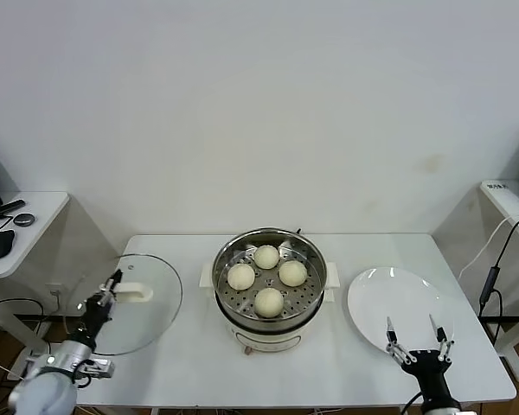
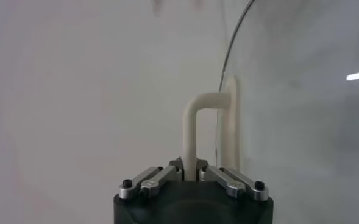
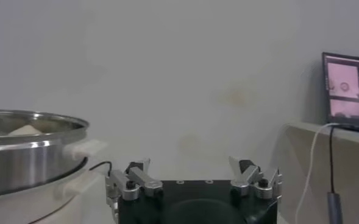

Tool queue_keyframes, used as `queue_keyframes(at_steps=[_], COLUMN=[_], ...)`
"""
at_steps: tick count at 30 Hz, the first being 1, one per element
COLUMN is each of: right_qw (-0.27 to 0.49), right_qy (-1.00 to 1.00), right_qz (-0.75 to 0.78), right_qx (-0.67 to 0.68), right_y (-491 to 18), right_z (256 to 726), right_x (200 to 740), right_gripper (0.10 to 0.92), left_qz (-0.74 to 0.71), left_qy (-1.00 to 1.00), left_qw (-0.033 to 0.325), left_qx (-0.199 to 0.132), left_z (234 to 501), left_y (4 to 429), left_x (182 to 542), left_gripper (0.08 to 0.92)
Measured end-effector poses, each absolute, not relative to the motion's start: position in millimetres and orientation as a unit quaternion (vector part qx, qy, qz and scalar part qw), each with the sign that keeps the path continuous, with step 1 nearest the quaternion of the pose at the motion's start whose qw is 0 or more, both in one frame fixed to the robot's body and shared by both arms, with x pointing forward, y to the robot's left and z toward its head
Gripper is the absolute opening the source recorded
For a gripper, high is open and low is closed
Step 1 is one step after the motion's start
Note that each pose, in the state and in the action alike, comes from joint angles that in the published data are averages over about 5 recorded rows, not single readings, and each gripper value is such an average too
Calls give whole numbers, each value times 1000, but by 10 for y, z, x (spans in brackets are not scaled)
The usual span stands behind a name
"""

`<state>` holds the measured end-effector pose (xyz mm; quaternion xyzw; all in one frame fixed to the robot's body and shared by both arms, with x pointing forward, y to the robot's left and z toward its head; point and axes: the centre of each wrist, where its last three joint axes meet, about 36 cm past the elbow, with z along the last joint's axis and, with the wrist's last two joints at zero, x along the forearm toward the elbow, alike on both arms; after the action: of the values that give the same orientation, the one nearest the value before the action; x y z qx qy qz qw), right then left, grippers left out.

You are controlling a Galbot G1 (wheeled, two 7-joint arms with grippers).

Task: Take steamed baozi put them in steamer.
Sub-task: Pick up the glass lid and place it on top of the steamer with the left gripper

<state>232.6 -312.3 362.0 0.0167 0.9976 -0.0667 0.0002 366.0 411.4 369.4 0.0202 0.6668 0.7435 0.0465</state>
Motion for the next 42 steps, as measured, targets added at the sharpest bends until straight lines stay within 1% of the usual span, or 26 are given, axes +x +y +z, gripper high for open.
queue_keyframes(at_steps=[4, 8, 10, 13, 22, 29, 36, 42], right_qw=[-2, -3, -3, -2, -11, -18, -22, -23], right_qy=[998, 997, 997, 997, 995, 994, 995, 995], right_qz=[-70, -72, -74, -79, -94, -101, -96, -91], right_qx=[9, 2, 0, -4, -14, -26, -35, -35], right_y=[-3082, -3029, -3000, -2960, -2861, -2793, -2735, -2726], right_z=[3563, 3509, 3480, 3436, 3290, 3207, 3179, 3178], right_x=[2315, 2319, 2328, 2345, 2382, 2395, 2396, 2403], right_gripper=[823, 823, 823, 823, 823, 823, 823, 823], left_qz=[734, 717, 706, 689, 663, 668, 681, 687], left_qy=[678, 696, 706, 722, 746, 739, 727, 720], left_qw=[44, 48, 50, 50, 42, 46, 52, 49], left_qx=[5, 3, 7, 16, 52, 71, 76, 82], left_z=[4120, 4494, 4626, 4729, 4796, 4780, 4703, 4619], left_y=[4034, 3831, 3677, 3399, 2460, 1792, 1306, 983], left_x=[3664, 3695, 3718, 3765, 3999, 4152, 4245, 4290], left_gripper=[174, 174, 174, 174, 174, 174, 174, 174])
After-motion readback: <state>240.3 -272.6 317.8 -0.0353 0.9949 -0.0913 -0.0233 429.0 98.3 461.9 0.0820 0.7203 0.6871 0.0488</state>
